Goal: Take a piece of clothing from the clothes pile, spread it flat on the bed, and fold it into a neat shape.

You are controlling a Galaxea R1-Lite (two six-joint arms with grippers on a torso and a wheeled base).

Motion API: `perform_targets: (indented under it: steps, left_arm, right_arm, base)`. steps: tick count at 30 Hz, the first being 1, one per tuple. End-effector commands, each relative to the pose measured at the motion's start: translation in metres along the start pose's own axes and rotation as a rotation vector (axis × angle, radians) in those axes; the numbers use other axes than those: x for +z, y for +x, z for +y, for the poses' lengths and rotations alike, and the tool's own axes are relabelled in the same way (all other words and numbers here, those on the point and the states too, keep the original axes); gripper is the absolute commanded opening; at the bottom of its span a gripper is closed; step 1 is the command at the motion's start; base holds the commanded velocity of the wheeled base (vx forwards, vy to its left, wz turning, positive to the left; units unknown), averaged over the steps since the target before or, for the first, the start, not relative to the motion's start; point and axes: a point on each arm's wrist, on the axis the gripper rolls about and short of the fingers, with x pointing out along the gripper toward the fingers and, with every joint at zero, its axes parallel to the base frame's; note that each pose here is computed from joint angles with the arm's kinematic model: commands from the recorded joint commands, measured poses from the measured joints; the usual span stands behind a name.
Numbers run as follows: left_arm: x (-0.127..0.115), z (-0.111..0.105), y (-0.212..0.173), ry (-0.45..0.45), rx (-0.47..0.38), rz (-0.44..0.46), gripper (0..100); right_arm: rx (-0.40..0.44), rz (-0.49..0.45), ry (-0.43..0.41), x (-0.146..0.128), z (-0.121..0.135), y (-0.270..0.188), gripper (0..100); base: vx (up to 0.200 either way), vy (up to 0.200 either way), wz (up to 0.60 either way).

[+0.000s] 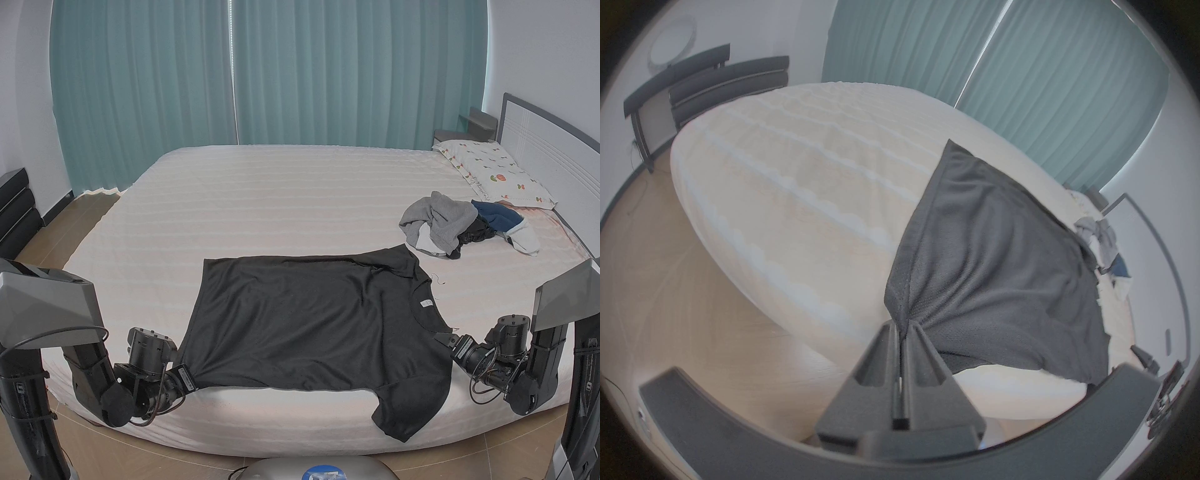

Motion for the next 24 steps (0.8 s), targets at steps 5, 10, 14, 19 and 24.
perform_targets:
  steps: [5, 10, 14, 19, 24]
  left_arm:
    - [0.017, 0.021, -0.005, -0.005, 0.060, -0.027, 0]
    - [0.018, 0.022, -0.006, -0.004, 0.062, -0.029, 0]
    - [0.018, 0.021, -0.008, -0.003, 0.055, -0.031, 0]
    - [0.016, 0.020, -0.007, -0.007, 0.045, -0.018, 0]
    - [0.014, 0.018, -0.006, -0.013, 0.031, -0.003, 0]
  right_arm:
    - [-0.044, 0.016, 0.001, -0.005, -0.016, 0.012, 100]
    - [-0.040, 0.017, 0.001, -0.008, -0.019, 0.021, 100]
    - [-0.027, 0.019, -0.001, -0.008, -0.019, 0.027, 100]
    - [-0.014, -0.002, -0.009, -0.004, -0.017, 0.036, 0]
    - [-0.010, -0.043, -0.009, 0.015, -0.014, 0.052, 0]
  base:
    - [0.000, 0.000, 0.00]
    - [0.000, 0.000, 0.00]
    - [0.000, 0.000, 0.00]
    - [0.000, 0.000, 0.00]
    - [0.000, 0.000, 0.00]
